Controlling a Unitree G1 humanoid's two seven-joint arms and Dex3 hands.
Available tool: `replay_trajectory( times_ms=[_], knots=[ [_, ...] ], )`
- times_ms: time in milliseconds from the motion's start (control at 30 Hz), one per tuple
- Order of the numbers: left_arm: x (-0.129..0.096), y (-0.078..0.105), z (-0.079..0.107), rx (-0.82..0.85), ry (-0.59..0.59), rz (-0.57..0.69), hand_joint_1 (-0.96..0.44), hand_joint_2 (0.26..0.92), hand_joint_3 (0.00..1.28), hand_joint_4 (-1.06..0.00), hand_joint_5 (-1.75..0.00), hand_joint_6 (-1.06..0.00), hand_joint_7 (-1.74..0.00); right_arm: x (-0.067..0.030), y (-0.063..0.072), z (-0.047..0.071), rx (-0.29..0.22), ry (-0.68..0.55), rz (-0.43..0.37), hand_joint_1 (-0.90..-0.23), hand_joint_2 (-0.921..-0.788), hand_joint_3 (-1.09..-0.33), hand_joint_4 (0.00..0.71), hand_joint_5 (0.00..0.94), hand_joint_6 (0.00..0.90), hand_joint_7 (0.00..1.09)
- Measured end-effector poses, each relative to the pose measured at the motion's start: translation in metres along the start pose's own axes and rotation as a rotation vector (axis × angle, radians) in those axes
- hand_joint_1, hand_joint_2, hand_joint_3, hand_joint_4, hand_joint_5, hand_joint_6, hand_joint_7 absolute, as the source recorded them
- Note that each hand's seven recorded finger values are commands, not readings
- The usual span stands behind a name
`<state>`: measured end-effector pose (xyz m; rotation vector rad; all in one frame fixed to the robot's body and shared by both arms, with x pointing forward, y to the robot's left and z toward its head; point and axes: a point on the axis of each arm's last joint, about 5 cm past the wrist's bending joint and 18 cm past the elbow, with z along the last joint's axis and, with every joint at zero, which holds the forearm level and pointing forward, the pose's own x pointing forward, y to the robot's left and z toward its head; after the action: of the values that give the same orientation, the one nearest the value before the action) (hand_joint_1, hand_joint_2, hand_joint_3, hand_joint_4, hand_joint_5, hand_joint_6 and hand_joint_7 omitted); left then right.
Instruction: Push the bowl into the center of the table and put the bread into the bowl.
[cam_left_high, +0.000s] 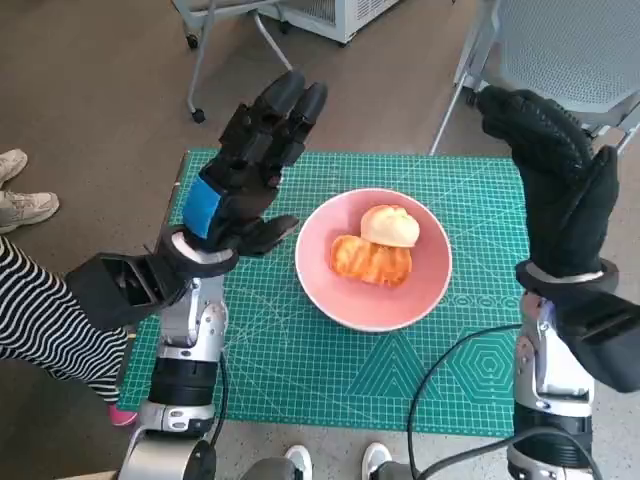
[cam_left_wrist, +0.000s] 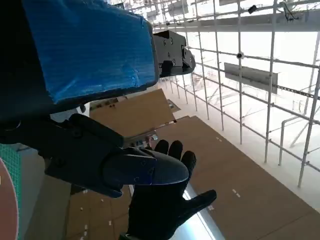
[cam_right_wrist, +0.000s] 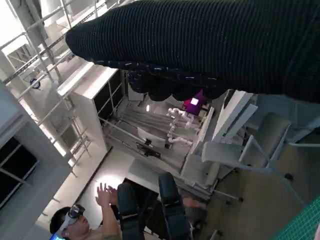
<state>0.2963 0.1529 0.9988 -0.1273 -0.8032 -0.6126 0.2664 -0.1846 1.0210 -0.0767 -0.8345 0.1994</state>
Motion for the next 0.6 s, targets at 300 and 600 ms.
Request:
replay_trajectory(
  times_ms=[300,600],
  knots=[
    [0.0013,-0.0024,-0.0017,-0.015,0.011,-0.003,-0.59,0.921,0.33,-0.02,0.00,0.00,-0.31,-0.0013,-0.0008,0.0011,-0.004,-0.003,-0.004,-0.711,-0.921,-0.673,0.217,0.007,0.086,0.55],
    [0.0024,-0.0039,-0.0028,-0.028,0.019,-0.004,-0.60,0.909,0.36,-0.03,-0.01,0.00,-0.37,-0.0020,-0.0015,0.0029,-0.010,-0.010,-0.004,-0.711,-0.921,-0.673,0.217,0.006,0.080,0.54]
  ],
)
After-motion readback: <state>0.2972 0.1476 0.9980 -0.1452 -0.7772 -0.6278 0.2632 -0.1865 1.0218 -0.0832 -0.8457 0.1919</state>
